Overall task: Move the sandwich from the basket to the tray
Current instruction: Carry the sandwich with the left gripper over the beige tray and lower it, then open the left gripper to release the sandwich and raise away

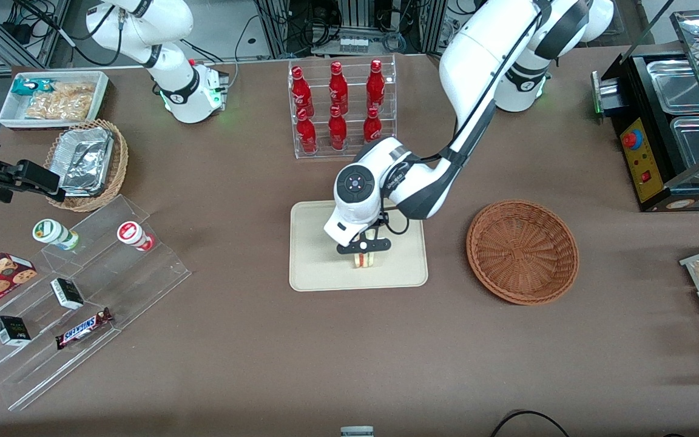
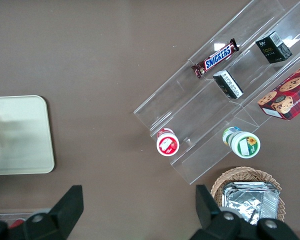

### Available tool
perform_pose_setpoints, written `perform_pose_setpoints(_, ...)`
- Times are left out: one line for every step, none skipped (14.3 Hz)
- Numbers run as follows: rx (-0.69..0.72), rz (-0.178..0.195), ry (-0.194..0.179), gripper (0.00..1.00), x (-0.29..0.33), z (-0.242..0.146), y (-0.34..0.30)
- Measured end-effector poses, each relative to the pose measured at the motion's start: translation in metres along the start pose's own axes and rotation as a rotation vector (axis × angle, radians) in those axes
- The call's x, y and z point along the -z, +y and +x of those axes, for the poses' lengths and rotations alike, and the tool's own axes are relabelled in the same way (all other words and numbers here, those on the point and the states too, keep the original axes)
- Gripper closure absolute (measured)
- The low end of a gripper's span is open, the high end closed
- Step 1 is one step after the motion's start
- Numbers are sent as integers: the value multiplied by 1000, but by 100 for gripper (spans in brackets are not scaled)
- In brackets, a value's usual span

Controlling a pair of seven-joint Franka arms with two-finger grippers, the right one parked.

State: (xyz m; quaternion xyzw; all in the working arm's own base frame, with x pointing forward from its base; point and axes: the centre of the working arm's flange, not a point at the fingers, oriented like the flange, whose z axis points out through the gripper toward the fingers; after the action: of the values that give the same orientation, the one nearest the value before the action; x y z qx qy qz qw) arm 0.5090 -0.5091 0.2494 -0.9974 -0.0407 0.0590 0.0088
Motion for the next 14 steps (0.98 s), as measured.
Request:
perform_pose_setpoints(1,-2,4,85,-4,0,2)
perform_pose_setpoints(3,0,7,85,-9,0,3)
perform_pose_setpoints(8,0,8,80,-11,1,3)
perform_pose_setpoints(12,0,10,70,-12,1,3)
perform_pose_setpoints(13,-1,13,61,-10,2,3)
perform_pose_setpoints(14,-5,18,52,-7,3,4)
perform_pose_setpoints(16,-11,25,41,-3,5,4)
perform_pose_setpoints(19,-12,32,33,4,7,4)
perform_pose_setpoints(25,-8,36,21,12,10,1)
perform_pose_setpoints(31,-2,39,12,24,12,-2)
perform_pose_setpoints(37,5,43,3,39,12,-5)
perform_pose_setpoints(45,20,43,0,54,12,-11)
perform_pose_setpoints(59,36,41,0,70,11,-18)
perform_pose_setpoints(84,49,44,0,84,12,-25)
